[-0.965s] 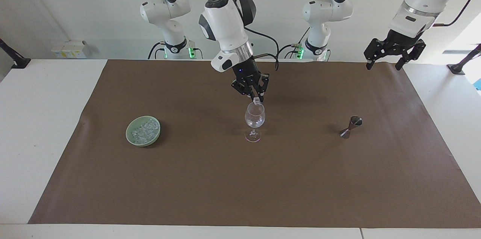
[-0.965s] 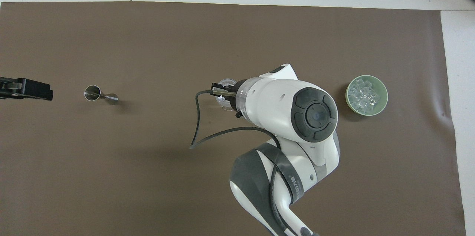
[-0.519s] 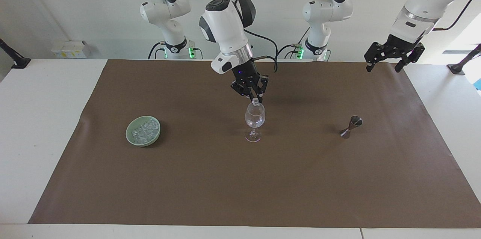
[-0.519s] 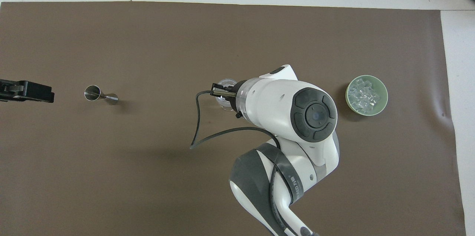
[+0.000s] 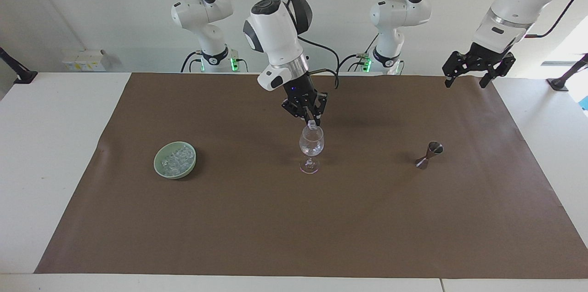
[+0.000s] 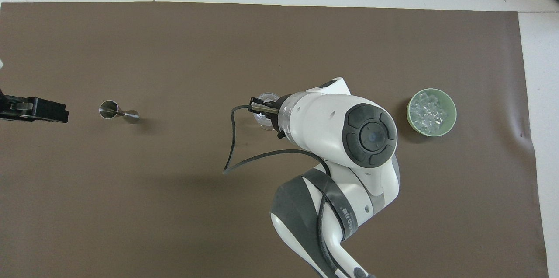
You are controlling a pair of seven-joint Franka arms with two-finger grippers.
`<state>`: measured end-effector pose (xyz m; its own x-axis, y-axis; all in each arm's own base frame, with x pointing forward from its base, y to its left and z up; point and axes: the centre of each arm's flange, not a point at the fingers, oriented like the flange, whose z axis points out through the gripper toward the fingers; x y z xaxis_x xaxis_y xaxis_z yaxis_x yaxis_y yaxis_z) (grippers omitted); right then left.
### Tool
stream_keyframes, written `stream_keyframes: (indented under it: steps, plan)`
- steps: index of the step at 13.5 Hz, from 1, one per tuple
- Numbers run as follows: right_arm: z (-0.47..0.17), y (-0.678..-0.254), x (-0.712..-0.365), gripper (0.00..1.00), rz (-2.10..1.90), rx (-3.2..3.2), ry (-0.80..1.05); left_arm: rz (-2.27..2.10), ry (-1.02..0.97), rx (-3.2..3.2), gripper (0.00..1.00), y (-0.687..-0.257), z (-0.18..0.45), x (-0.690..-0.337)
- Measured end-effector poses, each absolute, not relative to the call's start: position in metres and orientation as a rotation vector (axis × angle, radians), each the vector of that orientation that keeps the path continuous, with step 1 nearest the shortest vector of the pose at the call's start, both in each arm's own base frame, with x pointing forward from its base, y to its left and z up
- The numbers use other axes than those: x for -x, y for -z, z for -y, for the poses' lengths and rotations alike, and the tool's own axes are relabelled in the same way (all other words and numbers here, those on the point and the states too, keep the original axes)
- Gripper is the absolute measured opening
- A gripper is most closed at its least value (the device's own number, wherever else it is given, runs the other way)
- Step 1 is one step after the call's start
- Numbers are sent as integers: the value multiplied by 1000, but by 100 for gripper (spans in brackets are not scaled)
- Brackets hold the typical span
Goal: Pour wine and add ice with both arms
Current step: 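Tilt the green cup over the clear glass to pour ice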
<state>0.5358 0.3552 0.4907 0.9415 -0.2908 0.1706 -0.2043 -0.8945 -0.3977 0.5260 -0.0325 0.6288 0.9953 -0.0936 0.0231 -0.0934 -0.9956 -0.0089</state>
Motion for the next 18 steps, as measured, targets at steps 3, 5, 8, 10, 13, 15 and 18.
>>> stream_keyframes:
  steps: [3,5,8,10,13,15,18]
  plan:
    - [-354,-486,-535,24,-363,2722,310,-128,23,3134,100,-627,26,-525]
    - [-354,-483,-534,24,-365,2719,317,-128,16,3135,100,-626,26,-525]
    - [-355,-478,-532,24,-362,2710,333,-129,15,3137,100,-626,27,-525]
    - [-356,-476,-532,24,-361,2711,331,-134,15,3137,100,-626,29,-525]
    - [-356,-476,-531,29,-361,2712,331,-137,14,3138,100,-626,29,-525]
    - [-356,-476,-531,33,-361,2712,331,-137,15,3138,100,-626,29,-525]
    - [-356,-476,-531,37,-361,2712,331,-137,16,3138,100,-627,30,-525]
